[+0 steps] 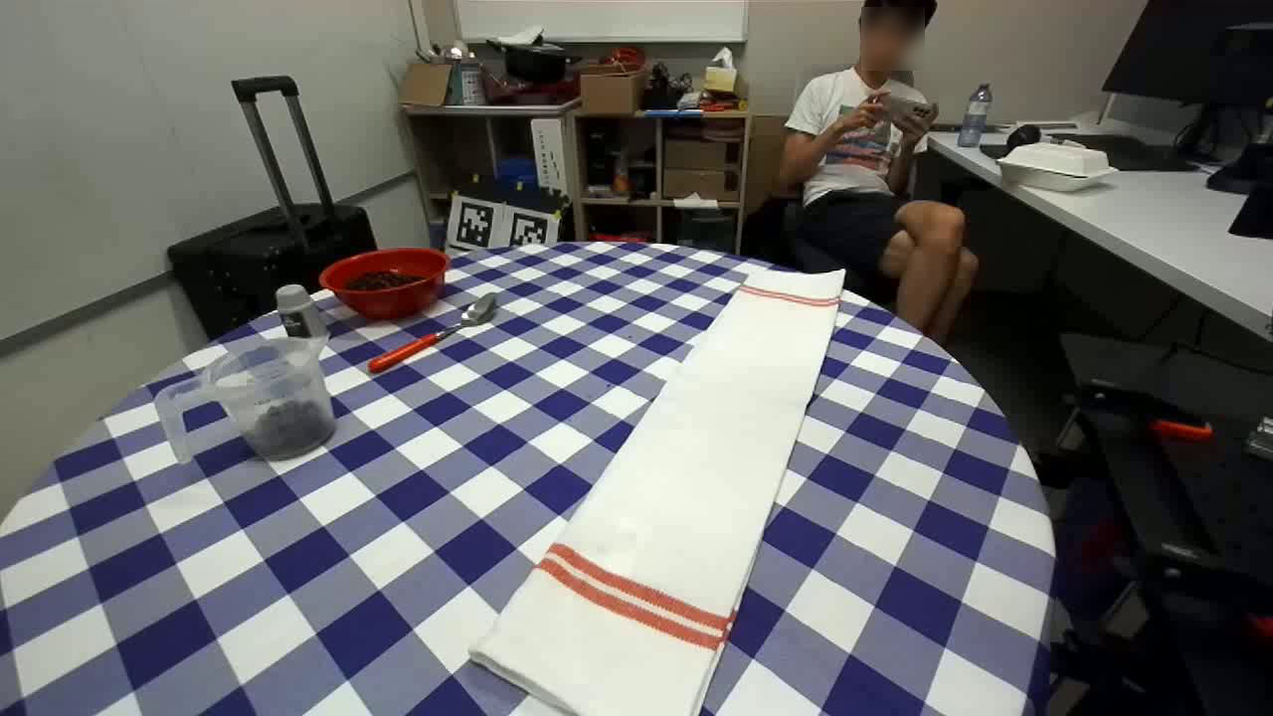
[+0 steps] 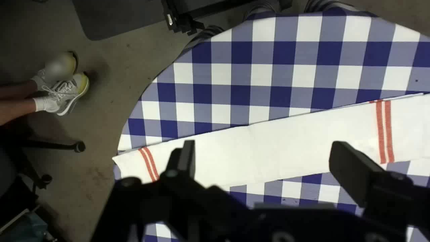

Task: Fold the towel

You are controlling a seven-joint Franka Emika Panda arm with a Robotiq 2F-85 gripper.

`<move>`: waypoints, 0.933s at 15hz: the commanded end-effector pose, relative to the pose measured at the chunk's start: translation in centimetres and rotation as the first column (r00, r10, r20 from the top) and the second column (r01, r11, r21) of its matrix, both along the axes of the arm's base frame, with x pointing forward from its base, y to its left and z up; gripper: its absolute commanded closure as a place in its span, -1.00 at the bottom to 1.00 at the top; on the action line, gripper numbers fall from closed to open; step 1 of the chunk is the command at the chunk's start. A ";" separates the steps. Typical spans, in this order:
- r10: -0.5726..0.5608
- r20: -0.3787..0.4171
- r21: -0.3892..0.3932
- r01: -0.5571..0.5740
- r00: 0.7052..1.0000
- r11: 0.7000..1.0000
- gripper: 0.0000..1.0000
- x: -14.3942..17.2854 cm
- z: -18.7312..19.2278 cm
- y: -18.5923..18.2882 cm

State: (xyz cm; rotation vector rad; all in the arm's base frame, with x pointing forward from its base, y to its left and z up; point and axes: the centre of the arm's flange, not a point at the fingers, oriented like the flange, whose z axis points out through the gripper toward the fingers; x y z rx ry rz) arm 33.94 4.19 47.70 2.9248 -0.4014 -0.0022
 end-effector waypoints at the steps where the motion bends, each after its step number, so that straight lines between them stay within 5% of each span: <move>1: 0.000 0.000 0.000 0.000 1.000 1.000 -1.00 0.0 0.0 0.0; 5: 0.016 0.009 0.001 -0.016 1.000 1.000 -1.00 0.1 0.0 0.0; 9: 0.166 -0.022 -0.009 -0.167 0.986 0.986 -1.00 0.0 0.1 -0.3; 10: 0.213 -0.038 -0.008 -0.214 0.976 0.977 -1.00 2.0 -3.7 3.8; 14: 0.351 -0.073 0.002 -0.352 0.933 0.936 -1.00 2.8 -8.9 10.4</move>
